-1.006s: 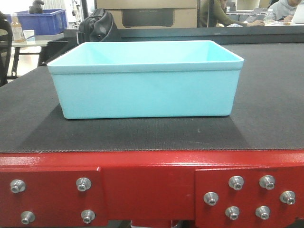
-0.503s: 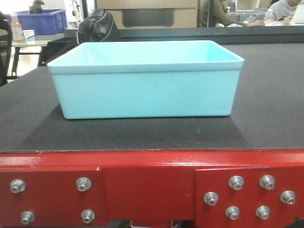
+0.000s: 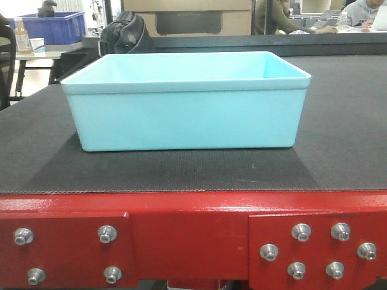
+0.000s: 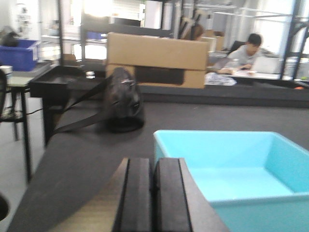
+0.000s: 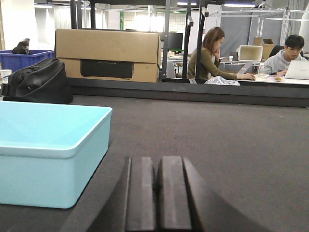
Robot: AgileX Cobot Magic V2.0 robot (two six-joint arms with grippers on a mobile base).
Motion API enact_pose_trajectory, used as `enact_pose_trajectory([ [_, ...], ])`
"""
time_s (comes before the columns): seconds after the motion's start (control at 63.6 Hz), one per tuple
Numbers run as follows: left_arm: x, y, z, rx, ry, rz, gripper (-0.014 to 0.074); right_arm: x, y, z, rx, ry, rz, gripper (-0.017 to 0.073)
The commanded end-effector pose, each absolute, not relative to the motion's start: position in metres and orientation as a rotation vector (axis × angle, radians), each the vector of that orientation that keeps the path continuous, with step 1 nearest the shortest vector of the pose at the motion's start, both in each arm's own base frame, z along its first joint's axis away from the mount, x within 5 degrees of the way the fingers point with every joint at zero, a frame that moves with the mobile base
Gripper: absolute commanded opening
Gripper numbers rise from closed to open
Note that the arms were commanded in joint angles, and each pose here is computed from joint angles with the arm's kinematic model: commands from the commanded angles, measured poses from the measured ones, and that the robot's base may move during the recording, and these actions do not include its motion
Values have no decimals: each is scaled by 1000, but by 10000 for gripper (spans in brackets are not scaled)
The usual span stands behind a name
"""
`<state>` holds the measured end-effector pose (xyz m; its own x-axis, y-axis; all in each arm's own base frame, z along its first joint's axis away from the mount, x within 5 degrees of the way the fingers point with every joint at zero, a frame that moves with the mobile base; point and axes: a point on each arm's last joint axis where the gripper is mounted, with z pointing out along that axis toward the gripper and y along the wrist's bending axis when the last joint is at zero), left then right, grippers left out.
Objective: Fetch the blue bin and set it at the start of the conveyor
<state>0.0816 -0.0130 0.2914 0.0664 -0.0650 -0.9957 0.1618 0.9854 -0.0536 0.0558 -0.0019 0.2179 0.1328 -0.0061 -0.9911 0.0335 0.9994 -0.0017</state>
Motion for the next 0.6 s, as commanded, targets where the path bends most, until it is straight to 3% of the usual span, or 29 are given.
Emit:
enact_pose_trajectory([
  [0.0,71,-8,274,52,1509,-128,-111,55,-2,220,19,1408,-42,-165],
  [0.346,55,-2,218,12,1500,-57,-111,55,-2,220,19,1408,-42,-165],
  [0.582,56,0,216,-26,1457,-34,-111,55,-2,220,19,1408,-42,-165],
])
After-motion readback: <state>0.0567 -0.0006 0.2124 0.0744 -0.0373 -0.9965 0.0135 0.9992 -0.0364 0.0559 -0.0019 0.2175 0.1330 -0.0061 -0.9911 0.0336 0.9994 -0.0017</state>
